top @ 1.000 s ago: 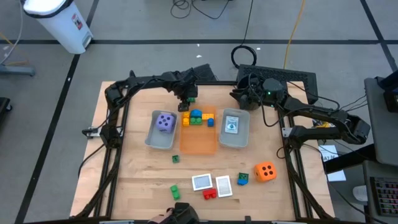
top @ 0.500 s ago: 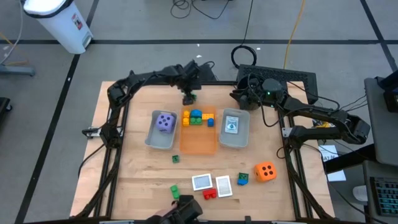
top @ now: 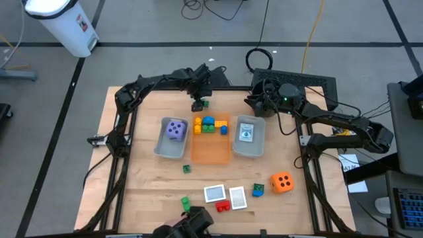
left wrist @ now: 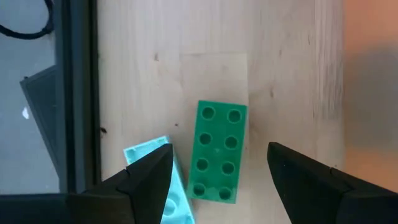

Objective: Pick & Place Toys
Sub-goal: Put the dark green game piece block into the orange bin

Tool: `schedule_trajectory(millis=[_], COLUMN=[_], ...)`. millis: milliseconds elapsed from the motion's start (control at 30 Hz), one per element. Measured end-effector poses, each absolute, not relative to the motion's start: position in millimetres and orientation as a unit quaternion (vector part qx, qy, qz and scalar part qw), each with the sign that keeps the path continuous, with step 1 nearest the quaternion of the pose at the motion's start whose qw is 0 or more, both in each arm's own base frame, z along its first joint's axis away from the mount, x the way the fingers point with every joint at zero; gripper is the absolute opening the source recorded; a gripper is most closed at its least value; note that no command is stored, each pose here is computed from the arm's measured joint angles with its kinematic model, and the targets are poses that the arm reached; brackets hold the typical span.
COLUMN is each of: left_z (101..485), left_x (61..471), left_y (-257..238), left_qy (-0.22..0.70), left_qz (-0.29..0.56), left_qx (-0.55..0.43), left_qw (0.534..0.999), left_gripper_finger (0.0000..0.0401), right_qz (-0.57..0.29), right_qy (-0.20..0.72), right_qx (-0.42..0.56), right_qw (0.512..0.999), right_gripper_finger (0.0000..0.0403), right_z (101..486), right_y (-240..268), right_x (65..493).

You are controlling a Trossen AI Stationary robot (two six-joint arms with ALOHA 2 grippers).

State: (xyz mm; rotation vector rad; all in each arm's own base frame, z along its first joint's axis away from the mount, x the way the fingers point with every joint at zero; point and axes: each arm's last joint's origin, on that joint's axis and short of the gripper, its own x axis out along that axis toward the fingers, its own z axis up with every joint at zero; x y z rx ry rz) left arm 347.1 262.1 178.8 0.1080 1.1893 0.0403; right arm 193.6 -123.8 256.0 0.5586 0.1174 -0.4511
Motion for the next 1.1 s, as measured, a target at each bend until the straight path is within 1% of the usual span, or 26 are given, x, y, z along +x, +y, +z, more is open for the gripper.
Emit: schedule_trajectory(millis=[167, 367, 567, 667, 867, 900, 1100], left_z=[175.3, 157.2, 151.9, 152.0, 151.5, 151.5, 151.5], left_x=[346.6, 346.1, 346.1, 345.9, 344.1, 344.4, 344.7], left_y=[265.3, 265.9, 263.4, 264.2, 262.9, 262.7, 262.3], left_qy=[0.56, 0.584, 0.596, 0.598, 0.609, 0.609, 0.608], left_qz=[0.024, 0.017, 0.01, 0.015, 0.017, 0.018, 0.027], left_qx=[0.046, 0.024, 0.018, 0.021, 0.016, 0.016, 0.006], left_qw=[0.827, 0.811, 0.803, 0.801, 0.793, 0.793, 0.793], left_gripper_finger=[0.0268, 0.0268, 0.0264, 0.024, 0.0144, 0.0135, 0.0135], right_qz=[-0.221, -0.222, -0.22, -0.22, -0.22, -0.22, -0.221], right_qy=[0.061, 0.066, 0.067, 0.067, 0.068, 0.069, 0.071], right_qx=[0.274, 0.276, 0.276, 0.277, 0.275, 0.274, 0.272], right_qw=[0.934, 0.933, 0.933, 0.933, 0.933, 0.934, 0.934], right_gripper_finger=[0.0157, 0.0157, 0.0157, 0.0157, 0.0157, 0.0157, 0.0157], right_z=[255.4, 254.4, 254.1, 254.1, 253.9, 253.9, 253.5], right_y=[-123.7, -123.3, -122.6, -122.7, -122.6, -122.6, -122.6], right_x=[193.5, 193.5, 193.8, 193.8, 193.7, 193.7, 193.6])
